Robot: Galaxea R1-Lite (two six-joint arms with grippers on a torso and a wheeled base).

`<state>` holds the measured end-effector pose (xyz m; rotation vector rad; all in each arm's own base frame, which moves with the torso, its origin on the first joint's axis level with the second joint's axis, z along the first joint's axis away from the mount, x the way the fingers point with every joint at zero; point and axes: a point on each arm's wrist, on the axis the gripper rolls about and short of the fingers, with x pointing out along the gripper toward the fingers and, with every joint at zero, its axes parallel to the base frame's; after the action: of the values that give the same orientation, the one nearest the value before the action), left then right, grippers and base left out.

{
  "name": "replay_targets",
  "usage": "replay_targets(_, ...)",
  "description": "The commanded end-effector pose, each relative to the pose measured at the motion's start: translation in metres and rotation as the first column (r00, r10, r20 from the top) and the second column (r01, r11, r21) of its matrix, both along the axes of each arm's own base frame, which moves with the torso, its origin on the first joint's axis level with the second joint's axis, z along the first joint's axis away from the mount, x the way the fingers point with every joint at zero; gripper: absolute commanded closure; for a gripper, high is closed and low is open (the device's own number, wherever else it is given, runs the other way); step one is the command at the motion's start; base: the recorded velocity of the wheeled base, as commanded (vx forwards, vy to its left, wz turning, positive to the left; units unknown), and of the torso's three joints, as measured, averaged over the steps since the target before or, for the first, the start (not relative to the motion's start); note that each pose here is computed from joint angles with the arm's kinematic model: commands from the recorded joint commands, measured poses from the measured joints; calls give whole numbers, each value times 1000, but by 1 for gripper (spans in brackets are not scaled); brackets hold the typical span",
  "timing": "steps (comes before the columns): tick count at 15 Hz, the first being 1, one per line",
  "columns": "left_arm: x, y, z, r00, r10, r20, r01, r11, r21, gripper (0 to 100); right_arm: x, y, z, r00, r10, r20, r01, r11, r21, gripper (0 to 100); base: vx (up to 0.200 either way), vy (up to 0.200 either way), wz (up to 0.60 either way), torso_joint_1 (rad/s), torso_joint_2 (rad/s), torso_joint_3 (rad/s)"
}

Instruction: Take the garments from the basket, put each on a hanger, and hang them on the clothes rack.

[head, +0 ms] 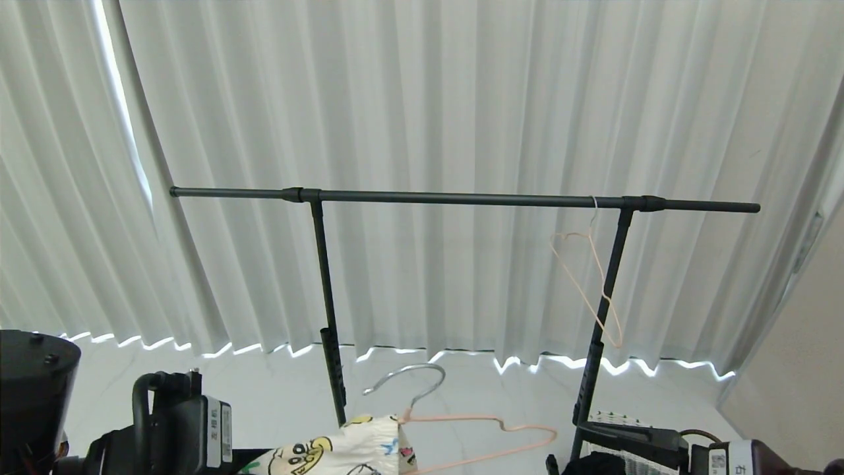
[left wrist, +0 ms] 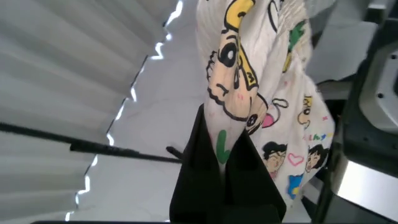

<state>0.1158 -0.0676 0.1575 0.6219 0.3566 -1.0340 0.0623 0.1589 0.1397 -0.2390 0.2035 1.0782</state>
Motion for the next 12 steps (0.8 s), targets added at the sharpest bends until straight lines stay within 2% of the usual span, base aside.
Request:
replay_targets(1, 6, 6, 4, 998, 63, 26, -63, 998, -14, 100, 2, -6, -7, 999, -29, -16, 28, 999, -22, 0, 0, 0, 0, 0, 0, 0)
replay_targets(4, 15, 5, 27, 990, 136, 38, -131, 985, -110, 100, 8, 6, -17, 981, -86, -172, 85, 996, -13, 0, 0, 0, 0, 0, 0, 0)
replay_targets(5, 18, 2, 44, 987, 157, 47, -146, 974, -173, 100, 14, 21, -20, 945, -130, -300, 142, 990, 18, 0, 0, 0, 0, 0, 0, 0)
replay_targets(7, 22, 1, 65, 982, 164, 98, -140, 966, -216, 100, 26, 42, -19, 891, -182, -415, 228, 971, 64, 0, 0, 0, 0, 0, 0, 0)
replay_targets(9, 24, 0, 76, 978, 162, 131, -128, 963, -237, 100, 49, 70, -16, 860, -229, -456, 305, 947, 100, 0, 0, 0, 0, 0, 0, 0)
replay_targets(11, 22, 0, 77, 977, 160, 138, -124, 963, -240, 100, 74, 101, -6, 843, -249, -476, 367, 914, 172, 0, 0, 0, 0, 0, 0, 0)
replay_targets(12, 22, 1, 78, 977, 161, 139, -124, 963, -241, 100, 78, 105, -5, 838, -258, -481, 383, 906, 182, 0, 0, 0, 0, 0, 0, 0)
